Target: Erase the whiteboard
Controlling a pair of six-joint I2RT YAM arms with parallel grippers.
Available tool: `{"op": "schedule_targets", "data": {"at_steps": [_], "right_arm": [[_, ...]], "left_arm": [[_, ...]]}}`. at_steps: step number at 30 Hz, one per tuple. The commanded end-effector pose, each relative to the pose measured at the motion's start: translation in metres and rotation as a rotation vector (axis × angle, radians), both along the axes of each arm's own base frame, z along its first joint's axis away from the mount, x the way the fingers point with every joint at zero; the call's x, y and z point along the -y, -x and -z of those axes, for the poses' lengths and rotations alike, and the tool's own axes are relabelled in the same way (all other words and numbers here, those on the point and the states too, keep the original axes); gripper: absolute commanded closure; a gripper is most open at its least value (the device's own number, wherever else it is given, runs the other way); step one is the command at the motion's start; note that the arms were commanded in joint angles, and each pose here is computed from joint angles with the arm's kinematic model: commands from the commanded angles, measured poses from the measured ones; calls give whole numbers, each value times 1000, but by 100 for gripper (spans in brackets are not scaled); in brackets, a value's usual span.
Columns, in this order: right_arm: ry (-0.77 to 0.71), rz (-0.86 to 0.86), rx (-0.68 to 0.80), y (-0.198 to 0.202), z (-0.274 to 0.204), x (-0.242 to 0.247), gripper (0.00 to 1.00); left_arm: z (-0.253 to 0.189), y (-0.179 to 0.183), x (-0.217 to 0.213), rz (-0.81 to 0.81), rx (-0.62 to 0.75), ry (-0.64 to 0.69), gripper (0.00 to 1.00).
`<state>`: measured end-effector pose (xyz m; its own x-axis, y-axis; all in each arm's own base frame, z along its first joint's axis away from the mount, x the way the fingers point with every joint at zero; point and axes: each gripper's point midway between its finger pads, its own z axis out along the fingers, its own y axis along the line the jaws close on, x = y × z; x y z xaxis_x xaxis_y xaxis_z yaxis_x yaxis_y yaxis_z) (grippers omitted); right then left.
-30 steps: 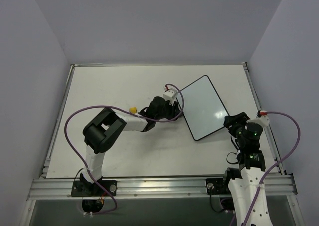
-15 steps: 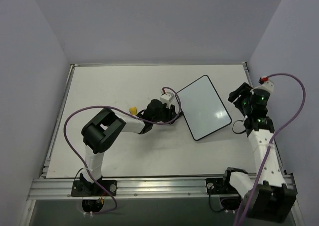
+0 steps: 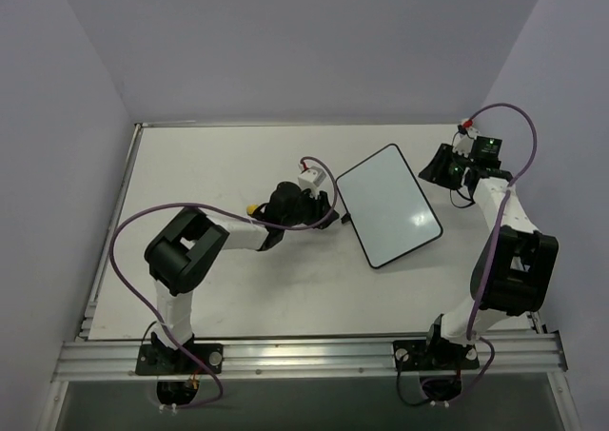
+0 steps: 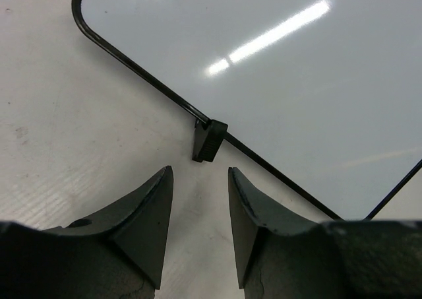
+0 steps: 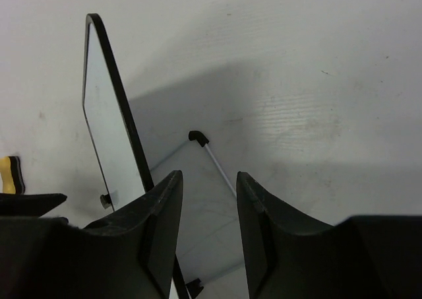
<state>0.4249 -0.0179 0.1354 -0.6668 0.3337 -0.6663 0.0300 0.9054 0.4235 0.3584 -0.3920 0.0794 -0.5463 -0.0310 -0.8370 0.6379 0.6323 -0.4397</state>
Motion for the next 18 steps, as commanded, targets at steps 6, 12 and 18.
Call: {"op": "schedule_targets", "data": {"at_steps": [6,12,18], "right_arm": [[-11,-43,157,-5,-45,-1,63],[-26,-58,197,-2,-50,-5,62],[-73,-116,214,4,-51,-19,61]], "left_arm": [[-30,-9,-1,15,43,96,53],[-27,-11,-2,16,34,103,53],[-24,-12,-1,17,28,104,53]]}}
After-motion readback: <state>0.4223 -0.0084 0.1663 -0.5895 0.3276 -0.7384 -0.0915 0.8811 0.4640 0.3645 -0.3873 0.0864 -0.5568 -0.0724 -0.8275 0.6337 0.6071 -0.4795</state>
